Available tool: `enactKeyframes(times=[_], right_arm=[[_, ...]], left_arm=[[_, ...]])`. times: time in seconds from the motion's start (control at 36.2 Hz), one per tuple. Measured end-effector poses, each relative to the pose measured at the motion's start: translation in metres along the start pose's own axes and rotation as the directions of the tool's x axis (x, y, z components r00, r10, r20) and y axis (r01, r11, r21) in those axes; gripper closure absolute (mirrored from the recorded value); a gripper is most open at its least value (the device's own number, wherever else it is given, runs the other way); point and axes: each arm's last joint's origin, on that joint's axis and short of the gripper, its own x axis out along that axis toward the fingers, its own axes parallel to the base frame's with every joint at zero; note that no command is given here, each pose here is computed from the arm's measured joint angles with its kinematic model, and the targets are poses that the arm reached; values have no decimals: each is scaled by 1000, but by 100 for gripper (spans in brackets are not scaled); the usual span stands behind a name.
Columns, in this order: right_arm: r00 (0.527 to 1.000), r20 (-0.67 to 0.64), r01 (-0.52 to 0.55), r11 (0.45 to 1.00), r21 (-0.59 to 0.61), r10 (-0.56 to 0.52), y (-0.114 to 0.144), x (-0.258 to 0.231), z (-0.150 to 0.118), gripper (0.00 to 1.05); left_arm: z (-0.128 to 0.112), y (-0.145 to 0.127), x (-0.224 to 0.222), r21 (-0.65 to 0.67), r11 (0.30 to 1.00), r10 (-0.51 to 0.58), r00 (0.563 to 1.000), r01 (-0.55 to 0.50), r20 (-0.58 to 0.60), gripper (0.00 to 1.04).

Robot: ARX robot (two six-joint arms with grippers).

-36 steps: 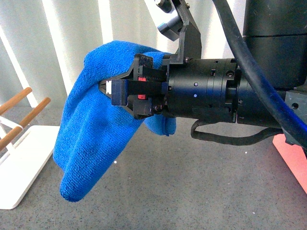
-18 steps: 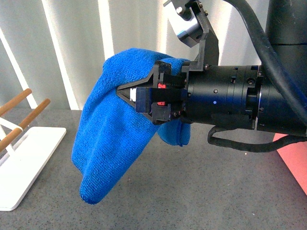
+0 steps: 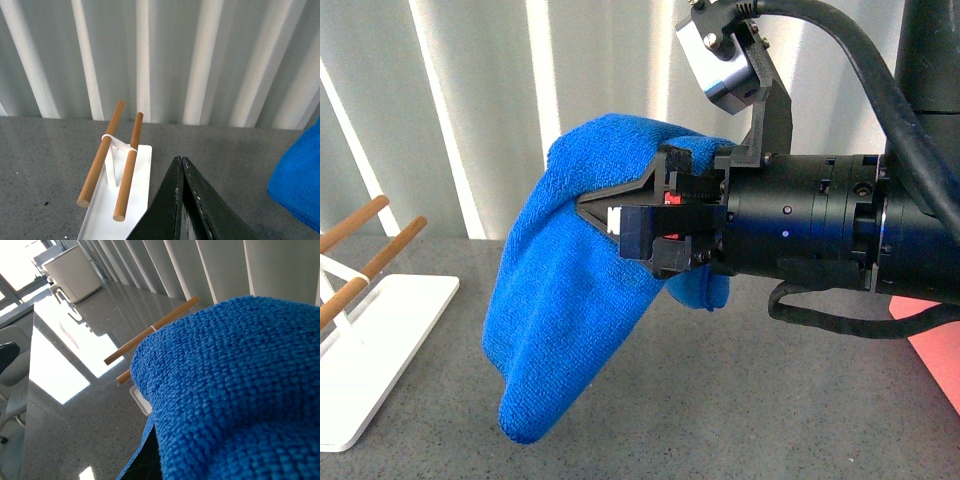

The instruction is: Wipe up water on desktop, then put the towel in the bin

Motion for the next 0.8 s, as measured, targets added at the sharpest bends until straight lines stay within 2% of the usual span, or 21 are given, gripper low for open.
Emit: enactKeyframes(times=[0.8], right_arm=[[999,-14,40,999,-5,-40,-2,-12,-7,99]], left_arm=[[6,0,-26,0,1000,-4,1000,4,18,101]])
